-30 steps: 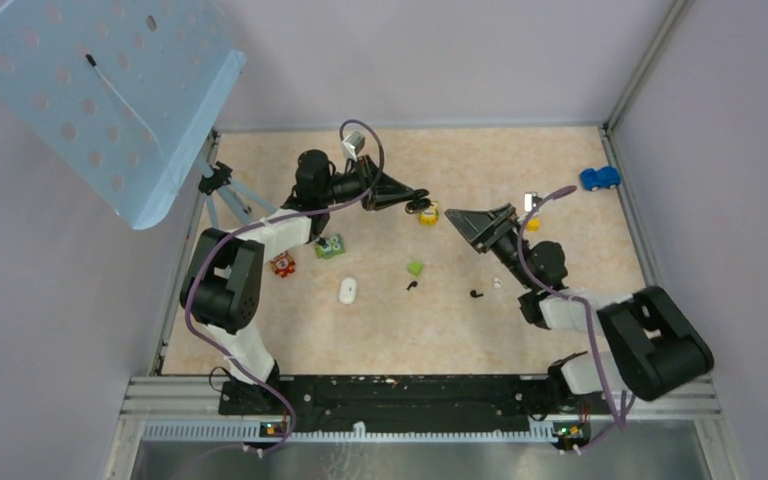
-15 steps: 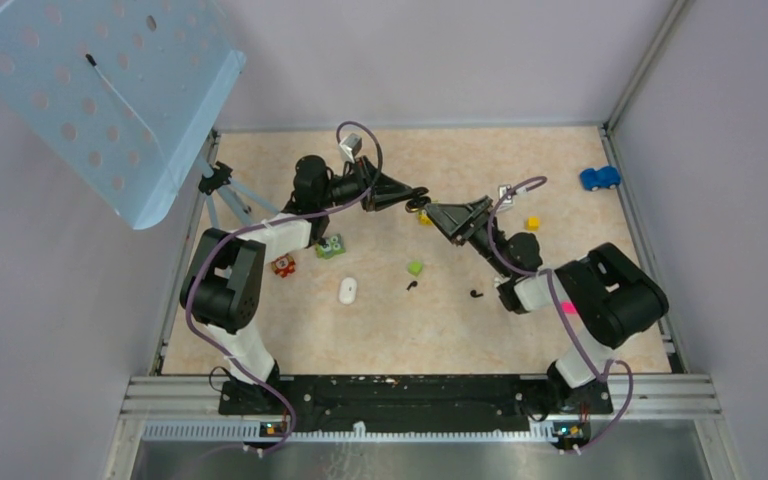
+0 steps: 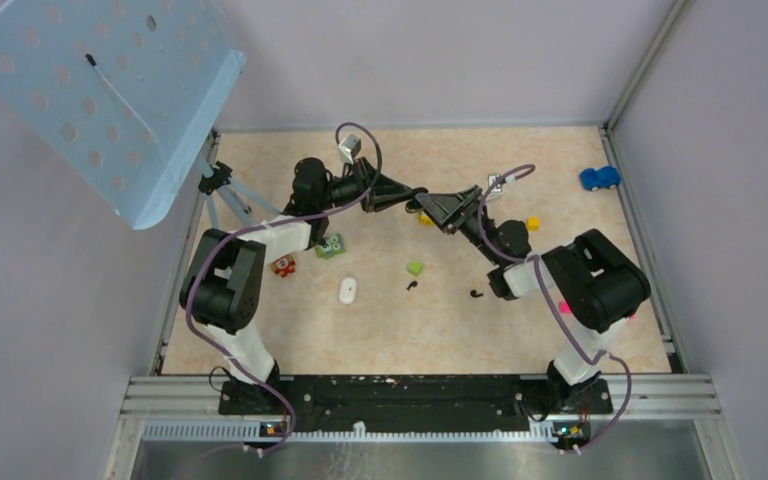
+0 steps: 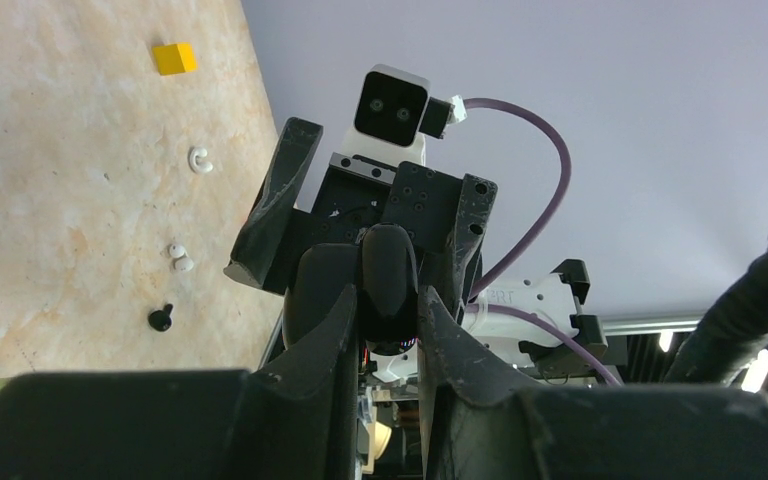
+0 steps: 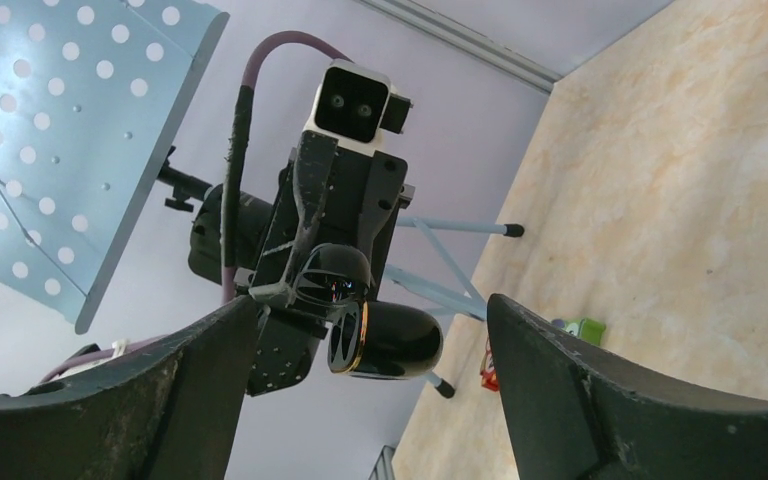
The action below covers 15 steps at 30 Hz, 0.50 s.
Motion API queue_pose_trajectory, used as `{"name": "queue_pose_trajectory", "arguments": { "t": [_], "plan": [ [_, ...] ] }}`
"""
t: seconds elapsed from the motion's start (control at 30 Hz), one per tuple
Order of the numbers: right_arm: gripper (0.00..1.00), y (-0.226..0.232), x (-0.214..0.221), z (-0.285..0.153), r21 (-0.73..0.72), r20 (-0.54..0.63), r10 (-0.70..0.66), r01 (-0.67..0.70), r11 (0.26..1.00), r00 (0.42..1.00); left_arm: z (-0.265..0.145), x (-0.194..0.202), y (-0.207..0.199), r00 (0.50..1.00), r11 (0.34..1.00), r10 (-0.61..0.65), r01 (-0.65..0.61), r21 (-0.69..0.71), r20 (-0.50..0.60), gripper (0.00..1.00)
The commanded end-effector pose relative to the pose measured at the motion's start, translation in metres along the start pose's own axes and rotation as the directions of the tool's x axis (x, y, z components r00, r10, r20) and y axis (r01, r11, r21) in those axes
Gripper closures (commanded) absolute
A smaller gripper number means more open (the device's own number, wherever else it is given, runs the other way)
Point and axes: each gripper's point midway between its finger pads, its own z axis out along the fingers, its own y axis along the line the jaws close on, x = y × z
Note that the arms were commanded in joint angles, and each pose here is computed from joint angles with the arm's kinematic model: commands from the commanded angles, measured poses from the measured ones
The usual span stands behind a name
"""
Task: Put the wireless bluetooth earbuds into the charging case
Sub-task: Pass from the left arm to the right
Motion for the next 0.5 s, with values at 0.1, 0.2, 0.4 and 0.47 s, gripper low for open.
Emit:
{"name": "queue_pose_trajectory", "arguments": {
  "t": [0.1, 0.2, 0.4, 0.47],
  "plan": [
    [0.20, 0.0548, -0.0102, 0.0043, -0.230, 0.049, -0.057, 0.067, 0.971, 0.997, -0.0044, 0.0010, -0.0298, 0.997, 0.994, 0.078, -0.079, 0.072, 0.025, 1.00],
    [0.26, 0.0546, -0.0090, 0.0042, -0.230, 0.043, -0.053, 0.062, 0.971, 0.998, -0.0046, 0.0012, -0.0308, 0.997, 0.994, 0.078, -0.080, 0.072, 0.030, 1.00],
    [0.37, 0.0487, -0.0078, 0.0045, -0.217, 0.037, -0.035, 0.042, 0.975, 0.999, -0.0056, 0.0012, -0.0321, 0.997, 0.994, 0.073, -0.075, 0.074, 0.033, 1.00],
    [0.42, 0.0493, -0.0078, 0.0045, -0.218, 0.037, -0.035, 0.042, 0.975, 0.999, -0.0056, 0.0017, -0.0340, 0.997, 0.994, 0.071, -0.074, 0.083, 0.032, 1.00]
  ]
}}
